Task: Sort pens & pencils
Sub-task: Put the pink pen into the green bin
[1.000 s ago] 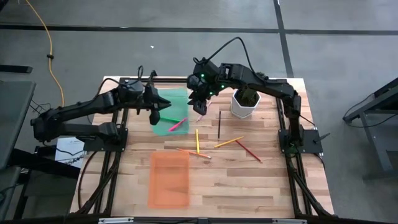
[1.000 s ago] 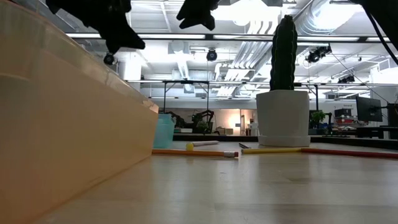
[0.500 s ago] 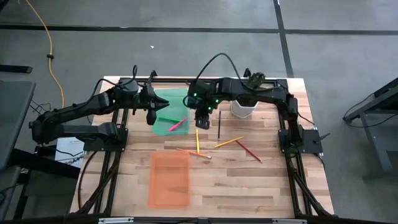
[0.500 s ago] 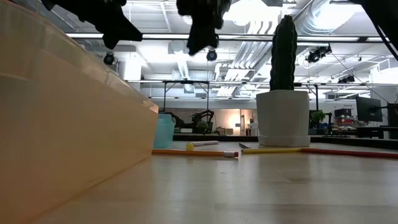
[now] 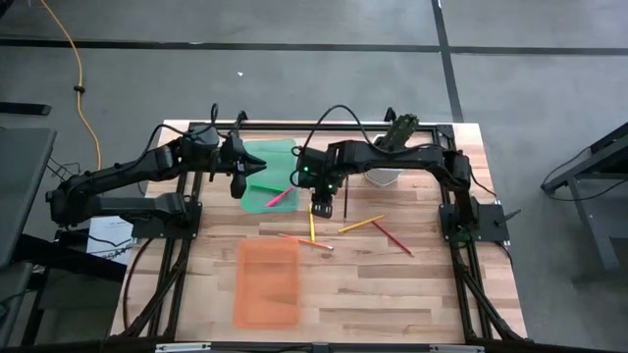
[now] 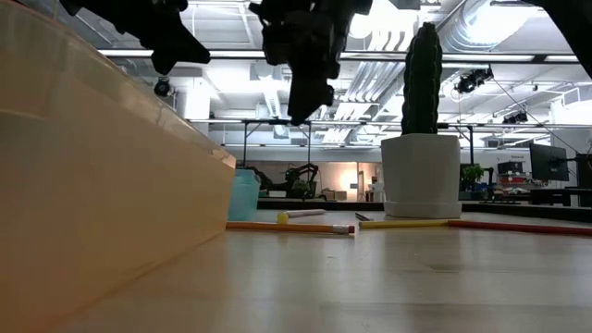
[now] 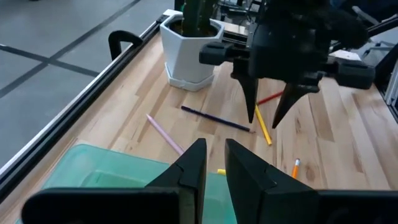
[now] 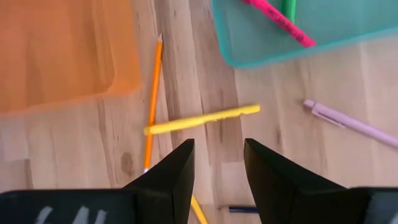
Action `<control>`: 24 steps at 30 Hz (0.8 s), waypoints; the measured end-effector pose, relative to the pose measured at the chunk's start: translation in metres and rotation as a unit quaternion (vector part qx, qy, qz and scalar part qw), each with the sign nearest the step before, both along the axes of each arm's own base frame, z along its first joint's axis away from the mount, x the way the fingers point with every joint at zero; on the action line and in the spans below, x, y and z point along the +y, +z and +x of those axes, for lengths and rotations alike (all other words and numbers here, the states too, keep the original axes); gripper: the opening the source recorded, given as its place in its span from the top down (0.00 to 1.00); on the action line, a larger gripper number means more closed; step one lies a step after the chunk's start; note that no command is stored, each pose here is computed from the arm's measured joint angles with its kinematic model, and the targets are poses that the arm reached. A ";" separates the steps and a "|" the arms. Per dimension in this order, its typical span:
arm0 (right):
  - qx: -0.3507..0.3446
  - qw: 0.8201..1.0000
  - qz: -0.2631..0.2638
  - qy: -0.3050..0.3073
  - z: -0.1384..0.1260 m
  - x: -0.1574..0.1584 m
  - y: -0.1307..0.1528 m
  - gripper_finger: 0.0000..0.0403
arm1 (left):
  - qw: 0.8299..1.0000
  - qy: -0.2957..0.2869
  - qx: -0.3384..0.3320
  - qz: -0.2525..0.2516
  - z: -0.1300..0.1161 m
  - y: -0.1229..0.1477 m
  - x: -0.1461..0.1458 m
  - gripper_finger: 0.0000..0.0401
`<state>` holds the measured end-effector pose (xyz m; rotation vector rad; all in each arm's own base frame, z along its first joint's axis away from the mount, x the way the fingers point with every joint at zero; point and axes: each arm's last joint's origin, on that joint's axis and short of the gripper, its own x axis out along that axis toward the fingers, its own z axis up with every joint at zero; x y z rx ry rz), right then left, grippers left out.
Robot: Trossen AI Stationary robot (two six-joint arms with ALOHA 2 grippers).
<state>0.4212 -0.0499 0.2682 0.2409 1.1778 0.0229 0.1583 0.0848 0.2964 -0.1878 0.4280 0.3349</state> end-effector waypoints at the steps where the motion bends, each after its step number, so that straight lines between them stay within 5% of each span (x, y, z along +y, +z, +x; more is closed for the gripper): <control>1: -0.007 1.000 0.003 -0.011 0.001 -0.002 -0.001 0.68 | 1.000 0.000 0.000 0.000 0.000 0.000 0.000 0.88; 12: -0.044 0.993 0.022 -0.104 0.003 -0.038 0.002 0.68 | 1.000 -0.005 0.014 0.003 -0.001 -0.002 -0.001 0.88; 24: -0.018 0.997 -0.024 -0.076 -0.009 -0.065 -0.001 0.68 | 1.000 -0.002 0.016 0.005 -0.001 -0.002 0.000 0.88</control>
